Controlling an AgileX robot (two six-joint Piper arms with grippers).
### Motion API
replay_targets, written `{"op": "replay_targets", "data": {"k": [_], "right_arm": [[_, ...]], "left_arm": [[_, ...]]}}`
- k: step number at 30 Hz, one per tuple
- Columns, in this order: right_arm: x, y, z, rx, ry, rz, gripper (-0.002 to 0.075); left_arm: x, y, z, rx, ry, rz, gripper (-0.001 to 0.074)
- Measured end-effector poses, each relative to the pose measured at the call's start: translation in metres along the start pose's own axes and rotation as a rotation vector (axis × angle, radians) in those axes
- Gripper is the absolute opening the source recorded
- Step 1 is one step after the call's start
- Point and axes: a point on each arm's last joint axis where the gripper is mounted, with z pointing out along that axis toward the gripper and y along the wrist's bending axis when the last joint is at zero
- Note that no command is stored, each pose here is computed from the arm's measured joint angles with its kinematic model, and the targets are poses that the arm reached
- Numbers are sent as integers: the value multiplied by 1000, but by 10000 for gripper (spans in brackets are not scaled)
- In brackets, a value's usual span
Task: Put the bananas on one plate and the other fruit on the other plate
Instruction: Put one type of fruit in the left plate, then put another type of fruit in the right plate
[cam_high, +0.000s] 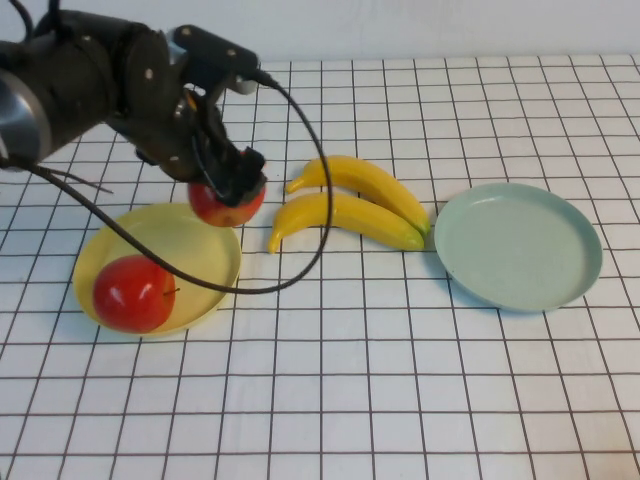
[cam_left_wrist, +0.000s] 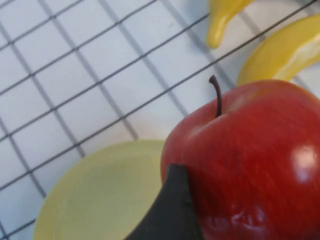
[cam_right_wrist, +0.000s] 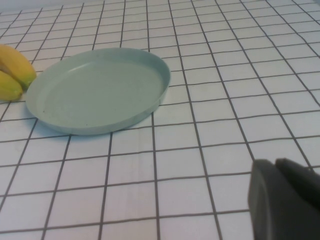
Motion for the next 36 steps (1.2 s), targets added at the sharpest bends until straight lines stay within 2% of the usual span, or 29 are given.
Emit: {"op": "replay_targets", "data": {"k": [6,10,19,22,26,29,31,34,36], "right_arm": [[0,0,0,0,0,0,-15],[0,0,0,0,0,0,-15],[0,0,0,0,0,0,-15],[0,0,0,0,0,0,-15],[0,0,0,0,0,0,-15],[0,0,0,0,0,0,-15],[0,0,0,0,0,0,-15],[0,0,0,0,0,0,-15],[0,0,0,0,0,0,-15]], "left_arm": [[23,42,21,-22,118,-117,582],[34,56,31,2,163,-184,662],[36,58,31,125,140,-194,668],[33,58,14,124,119,-178,668],[24,56,-30,102,27,-145,661],[22,48,-72,108,-88,-106,552],[25,39,-100,127,-180,-94,421],[40,22,-141,150,-303,-71,168],[54,11,-157,175,-353,-46,70]]}}
